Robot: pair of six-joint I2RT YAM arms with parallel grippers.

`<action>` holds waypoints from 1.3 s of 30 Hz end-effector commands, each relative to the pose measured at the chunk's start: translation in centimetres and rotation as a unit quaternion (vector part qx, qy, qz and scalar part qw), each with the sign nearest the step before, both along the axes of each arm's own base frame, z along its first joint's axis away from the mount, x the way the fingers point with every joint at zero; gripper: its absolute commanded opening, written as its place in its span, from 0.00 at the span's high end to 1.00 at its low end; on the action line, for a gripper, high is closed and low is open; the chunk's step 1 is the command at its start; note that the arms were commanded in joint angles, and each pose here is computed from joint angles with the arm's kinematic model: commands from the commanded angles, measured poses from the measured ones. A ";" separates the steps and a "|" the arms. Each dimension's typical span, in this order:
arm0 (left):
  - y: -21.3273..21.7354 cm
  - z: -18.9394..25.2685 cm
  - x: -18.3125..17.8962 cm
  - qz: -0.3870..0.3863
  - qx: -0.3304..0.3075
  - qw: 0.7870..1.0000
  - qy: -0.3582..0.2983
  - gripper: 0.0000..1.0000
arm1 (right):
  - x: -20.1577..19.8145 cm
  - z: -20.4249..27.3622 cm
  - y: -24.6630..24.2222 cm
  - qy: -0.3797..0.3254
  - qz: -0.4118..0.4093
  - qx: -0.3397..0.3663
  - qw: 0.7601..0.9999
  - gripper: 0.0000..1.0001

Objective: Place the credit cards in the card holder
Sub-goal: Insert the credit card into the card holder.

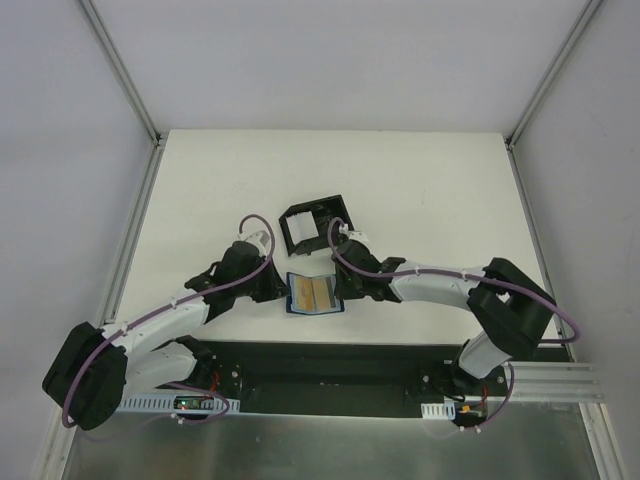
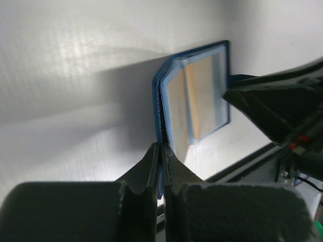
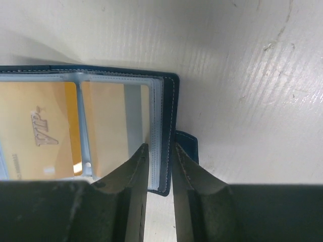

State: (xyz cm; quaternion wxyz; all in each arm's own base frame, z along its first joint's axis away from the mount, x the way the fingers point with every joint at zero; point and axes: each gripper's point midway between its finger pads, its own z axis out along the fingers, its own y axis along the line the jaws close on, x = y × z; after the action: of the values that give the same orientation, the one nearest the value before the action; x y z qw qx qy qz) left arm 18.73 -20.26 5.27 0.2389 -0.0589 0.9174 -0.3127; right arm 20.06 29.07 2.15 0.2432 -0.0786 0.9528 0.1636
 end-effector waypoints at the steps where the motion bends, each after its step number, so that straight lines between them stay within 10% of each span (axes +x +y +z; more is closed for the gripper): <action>1: -3.0 4.3 0.7 -0.066 -0.054 0.996 -0.030 1.00 | -1.1 -1.8 0.0 0.039 0.004 -0.013 0.999 0.76; 8: -6.8 4.4 -0.5 -0.135 -0.051 0.989 -0.010 1.00 | -0.8 -1.1 -0.7 0.022 -0.012 -0.011 1.000 0.77; 20: 1.1 -1.4 -0.4 0.034 0.040 0.998 0.020 1.00 | 0.4 3.1 -2.3 -0.041 -0.044 0.023 0.998 0.75; 39: 2.7 -3.6 -1.5 0.061 0.059 0.995 0.046 1.00 | -1.1 2.8 5.2 0.030 0.037 0.127 0.991 0.66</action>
State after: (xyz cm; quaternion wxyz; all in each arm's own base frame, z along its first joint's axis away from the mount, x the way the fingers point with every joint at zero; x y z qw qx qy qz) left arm 17.45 -18.44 2.41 0.2199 -0.0999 0.9349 -0.2602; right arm 19.04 31.93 3.71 0.2275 -0.0705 0.9371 0.2551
